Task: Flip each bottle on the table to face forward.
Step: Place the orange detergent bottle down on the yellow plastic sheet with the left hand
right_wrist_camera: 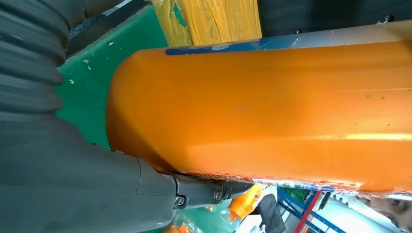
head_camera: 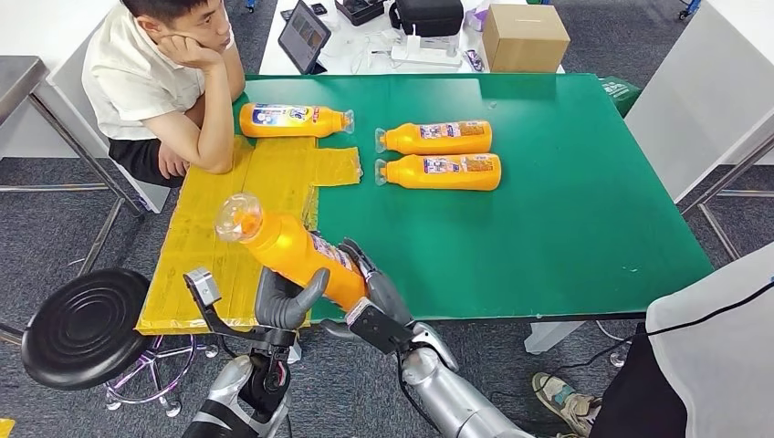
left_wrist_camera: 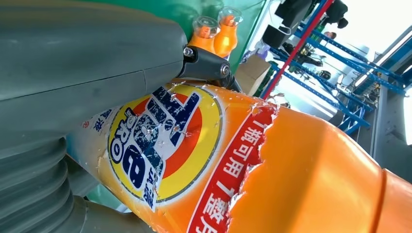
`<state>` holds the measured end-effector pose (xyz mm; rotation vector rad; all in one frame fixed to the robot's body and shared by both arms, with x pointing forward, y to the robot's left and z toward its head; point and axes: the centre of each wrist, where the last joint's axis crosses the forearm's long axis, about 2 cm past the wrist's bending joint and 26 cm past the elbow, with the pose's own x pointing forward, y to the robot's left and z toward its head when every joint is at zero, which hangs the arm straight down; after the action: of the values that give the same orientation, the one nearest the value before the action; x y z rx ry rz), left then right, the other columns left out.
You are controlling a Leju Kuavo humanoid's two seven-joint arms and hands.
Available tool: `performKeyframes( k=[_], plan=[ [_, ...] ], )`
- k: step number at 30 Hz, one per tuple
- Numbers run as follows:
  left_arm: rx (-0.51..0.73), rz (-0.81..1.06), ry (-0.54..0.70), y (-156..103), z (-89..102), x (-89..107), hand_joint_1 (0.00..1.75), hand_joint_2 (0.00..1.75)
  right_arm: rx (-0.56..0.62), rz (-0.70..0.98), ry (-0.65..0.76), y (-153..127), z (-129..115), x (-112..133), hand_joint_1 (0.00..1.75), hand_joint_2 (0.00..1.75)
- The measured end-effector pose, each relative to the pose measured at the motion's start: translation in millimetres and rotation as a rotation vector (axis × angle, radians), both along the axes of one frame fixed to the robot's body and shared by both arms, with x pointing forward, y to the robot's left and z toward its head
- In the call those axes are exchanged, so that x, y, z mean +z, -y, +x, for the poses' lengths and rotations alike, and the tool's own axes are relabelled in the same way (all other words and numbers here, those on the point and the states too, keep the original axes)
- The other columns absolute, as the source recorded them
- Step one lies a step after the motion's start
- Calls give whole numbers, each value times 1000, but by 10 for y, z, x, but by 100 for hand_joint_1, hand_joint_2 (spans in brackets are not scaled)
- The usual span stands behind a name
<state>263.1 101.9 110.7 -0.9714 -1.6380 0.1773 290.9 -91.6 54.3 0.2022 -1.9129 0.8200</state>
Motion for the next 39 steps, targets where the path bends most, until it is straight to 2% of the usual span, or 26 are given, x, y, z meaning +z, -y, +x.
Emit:
performKeyframes(
  k=[7,10,11,14,18,22,26,30,34,37,39],
  plan=[
    [11,20,3,-6,6,0,175,175,-4,13,-2,-13,-18,1,0,175],
    [85,142,36,-56,51,13,175,175,-38,70,-8,-24,-87,5,0,44],
    [125,209,61,-96,81,25,175,175,-53,92,-3,-22,-119,11,0,44],
    [252,416,134,-270,185,48,175,175,-122,162,65,17,-193,104,0,175],
    [379,582,190,-492,322,91,175,175,-243,257,221,151,-238,356,0,175],
    [496,730,265,-653,440,170,175,175,-297,292,342,289,-303,539,0,0],
    [625,983,383,-767,567,250,173,175,-296,291,394,404,-346,613,0,0],
    [653,1142,408,-846,721,223,174,175,-289,304,399,466,-360,648,0,0],
    [612,1383,406,-888,877,124,170,175,-272,323,397,475,-364,688,0,0],
    [504,1597,385,-871,972,-3,165,175,-256,332,394,469,-362,707,0,0],
    [427,1705,360,-845,1006,-89,153,175,-251,337,391,463,-361,717,0,0]
  ],
)
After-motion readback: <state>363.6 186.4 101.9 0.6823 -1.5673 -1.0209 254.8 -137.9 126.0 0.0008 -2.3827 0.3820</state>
